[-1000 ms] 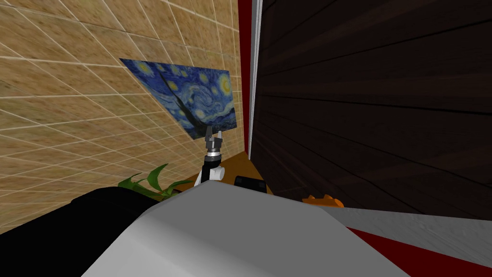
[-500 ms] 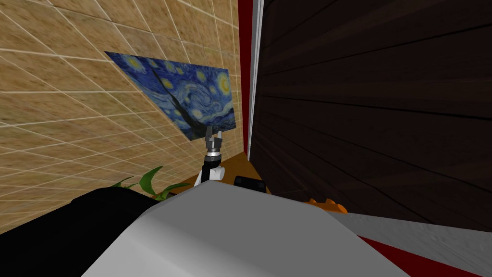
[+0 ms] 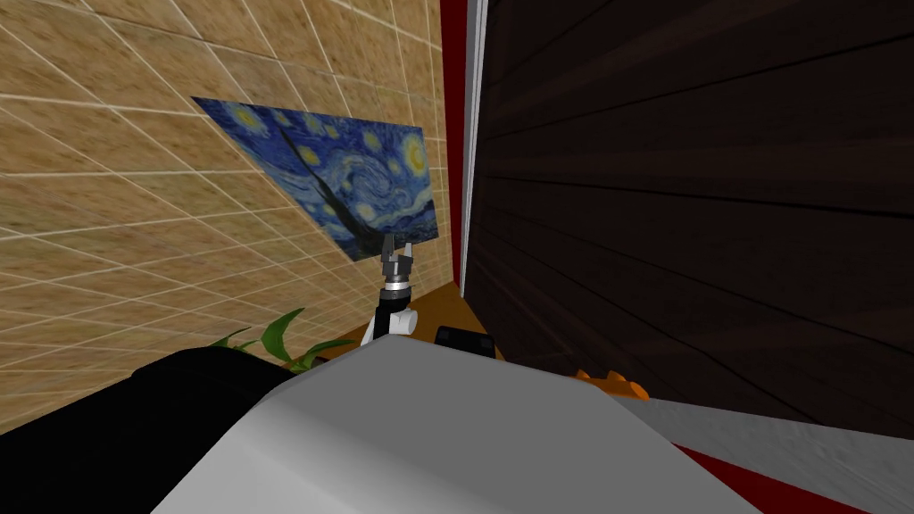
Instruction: Push the door open
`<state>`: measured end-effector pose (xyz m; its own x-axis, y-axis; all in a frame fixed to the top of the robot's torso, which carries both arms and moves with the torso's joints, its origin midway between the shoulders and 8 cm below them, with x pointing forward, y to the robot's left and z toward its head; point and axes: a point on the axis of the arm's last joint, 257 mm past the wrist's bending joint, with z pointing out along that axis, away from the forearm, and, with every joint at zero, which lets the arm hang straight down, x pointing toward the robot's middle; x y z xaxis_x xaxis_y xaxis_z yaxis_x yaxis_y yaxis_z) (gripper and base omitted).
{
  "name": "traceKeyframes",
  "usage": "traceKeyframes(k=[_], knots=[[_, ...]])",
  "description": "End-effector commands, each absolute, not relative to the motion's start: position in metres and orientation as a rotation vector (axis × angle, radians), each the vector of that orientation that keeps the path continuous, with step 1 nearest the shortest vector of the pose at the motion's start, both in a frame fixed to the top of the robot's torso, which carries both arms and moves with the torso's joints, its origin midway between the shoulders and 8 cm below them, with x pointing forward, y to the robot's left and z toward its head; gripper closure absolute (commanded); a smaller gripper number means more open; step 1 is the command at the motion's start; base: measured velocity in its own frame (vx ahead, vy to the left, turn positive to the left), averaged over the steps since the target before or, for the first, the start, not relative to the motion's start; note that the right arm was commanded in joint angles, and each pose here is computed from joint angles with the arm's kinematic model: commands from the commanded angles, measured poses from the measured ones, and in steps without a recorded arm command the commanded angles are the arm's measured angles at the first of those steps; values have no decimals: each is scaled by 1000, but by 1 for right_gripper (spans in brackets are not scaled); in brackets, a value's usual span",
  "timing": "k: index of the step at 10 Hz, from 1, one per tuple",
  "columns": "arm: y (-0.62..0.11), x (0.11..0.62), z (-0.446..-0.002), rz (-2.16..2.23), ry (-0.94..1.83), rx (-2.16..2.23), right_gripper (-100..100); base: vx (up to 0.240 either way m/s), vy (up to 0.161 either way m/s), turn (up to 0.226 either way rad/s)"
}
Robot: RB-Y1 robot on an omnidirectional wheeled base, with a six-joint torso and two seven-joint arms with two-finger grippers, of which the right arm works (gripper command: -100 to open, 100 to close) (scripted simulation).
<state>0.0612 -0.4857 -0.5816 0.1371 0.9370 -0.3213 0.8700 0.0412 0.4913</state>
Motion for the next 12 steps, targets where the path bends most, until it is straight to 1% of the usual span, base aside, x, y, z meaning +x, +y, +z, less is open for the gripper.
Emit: traceKeyframes(k=[1,6,7,12], knots=[[-461,86,-588,218,1746,1810,-100,28,-4,6],[-461,86,-588,218,1746,1810,-100,18,2,26],[-452,83,-593,236,1770,1810,-100,88,15,51],[-398,66,-616,339,1901,1812,-100,171,-4,-4]])
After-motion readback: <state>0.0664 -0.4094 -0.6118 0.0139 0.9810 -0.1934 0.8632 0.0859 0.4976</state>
